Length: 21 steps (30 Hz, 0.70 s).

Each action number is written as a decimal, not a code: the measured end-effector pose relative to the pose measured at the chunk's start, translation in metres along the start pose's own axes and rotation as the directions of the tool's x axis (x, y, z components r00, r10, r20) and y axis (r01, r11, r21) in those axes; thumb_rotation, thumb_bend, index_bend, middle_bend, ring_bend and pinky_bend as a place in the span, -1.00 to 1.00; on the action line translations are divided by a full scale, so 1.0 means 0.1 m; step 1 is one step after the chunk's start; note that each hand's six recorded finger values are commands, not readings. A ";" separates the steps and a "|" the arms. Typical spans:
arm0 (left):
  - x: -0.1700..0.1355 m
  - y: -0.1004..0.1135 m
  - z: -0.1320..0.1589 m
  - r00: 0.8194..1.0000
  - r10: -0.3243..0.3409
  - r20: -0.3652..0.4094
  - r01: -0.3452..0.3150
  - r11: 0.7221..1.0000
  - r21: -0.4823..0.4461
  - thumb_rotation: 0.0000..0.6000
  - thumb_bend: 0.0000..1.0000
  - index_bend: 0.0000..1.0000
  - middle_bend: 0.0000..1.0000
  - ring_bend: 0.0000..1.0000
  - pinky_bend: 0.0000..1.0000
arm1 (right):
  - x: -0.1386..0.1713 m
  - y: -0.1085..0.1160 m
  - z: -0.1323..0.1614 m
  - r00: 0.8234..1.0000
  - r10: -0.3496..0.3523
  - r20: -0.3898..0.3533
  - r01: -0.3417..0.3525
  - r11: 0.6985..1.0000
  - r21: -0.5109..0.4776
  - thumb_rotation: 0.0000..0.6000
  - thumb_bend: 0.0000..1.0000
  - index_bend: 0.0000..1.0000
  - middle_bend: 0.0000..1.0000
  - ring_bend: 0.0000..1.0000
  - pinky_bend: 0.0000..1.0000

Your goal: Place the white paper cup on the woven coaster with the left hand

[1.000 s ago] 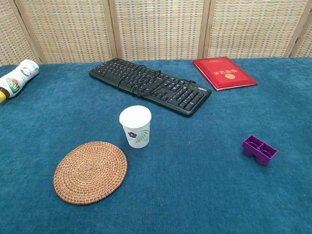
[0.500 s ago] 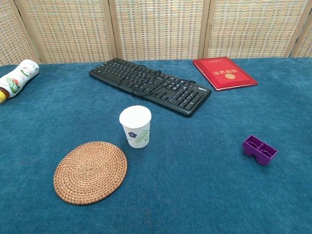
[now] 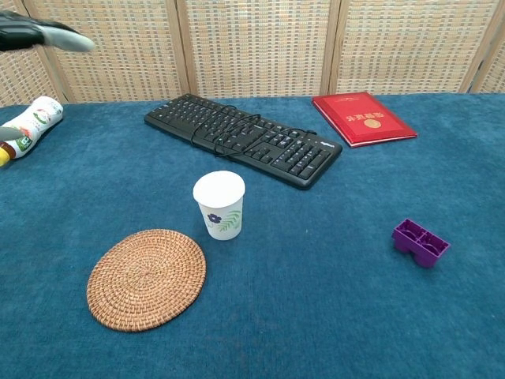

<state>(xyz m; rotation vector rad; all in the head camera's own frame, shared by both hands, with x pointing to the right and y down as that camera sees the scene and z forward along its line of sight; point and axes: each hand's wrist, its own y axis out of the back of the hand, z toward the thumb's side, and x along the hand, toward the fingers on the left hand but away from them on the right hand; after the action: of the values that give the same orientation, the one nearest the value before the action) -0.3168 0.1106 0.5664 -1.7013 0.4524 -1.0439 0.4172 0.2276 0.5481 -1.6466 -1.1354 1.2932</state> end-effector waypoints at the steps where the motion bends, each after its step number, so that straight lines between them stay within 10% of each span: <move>1: 0.07 -0.01 0.04 1.000 -0.012 0.015 0.012 1.000 0.003 1.00 -0.46 -1.00 -1.00 -1.00 -1.00 | 0.00 0.00 -0.01 1.000 0.002 0.002 -0.002 1.000 -0.001 1.00 -0.84 -0.94 -1.00 -1.00 -1.00; 21: 0.94 -0.08 0.86 0.971 -0.167 0.173 0.155 0.985 0.081 1.00 -0.46 -1.00 -1.00 -1.00 -1.00 | -0.03 -0.01 -0.19 0.999 0.009 0.043 -0.007 0.999 -0.052 1.00 -0.84 -0.94 -1.00 -1.00 -1.00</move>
<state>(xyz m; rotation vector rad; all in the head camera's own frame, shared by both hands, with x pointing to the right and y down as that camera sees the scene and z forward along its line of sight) -0.1970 0.0953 0.6065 -1.7761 0.1637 -0.9984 0.4350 0.2246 0.5535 -1.6693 -1.1981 1.3207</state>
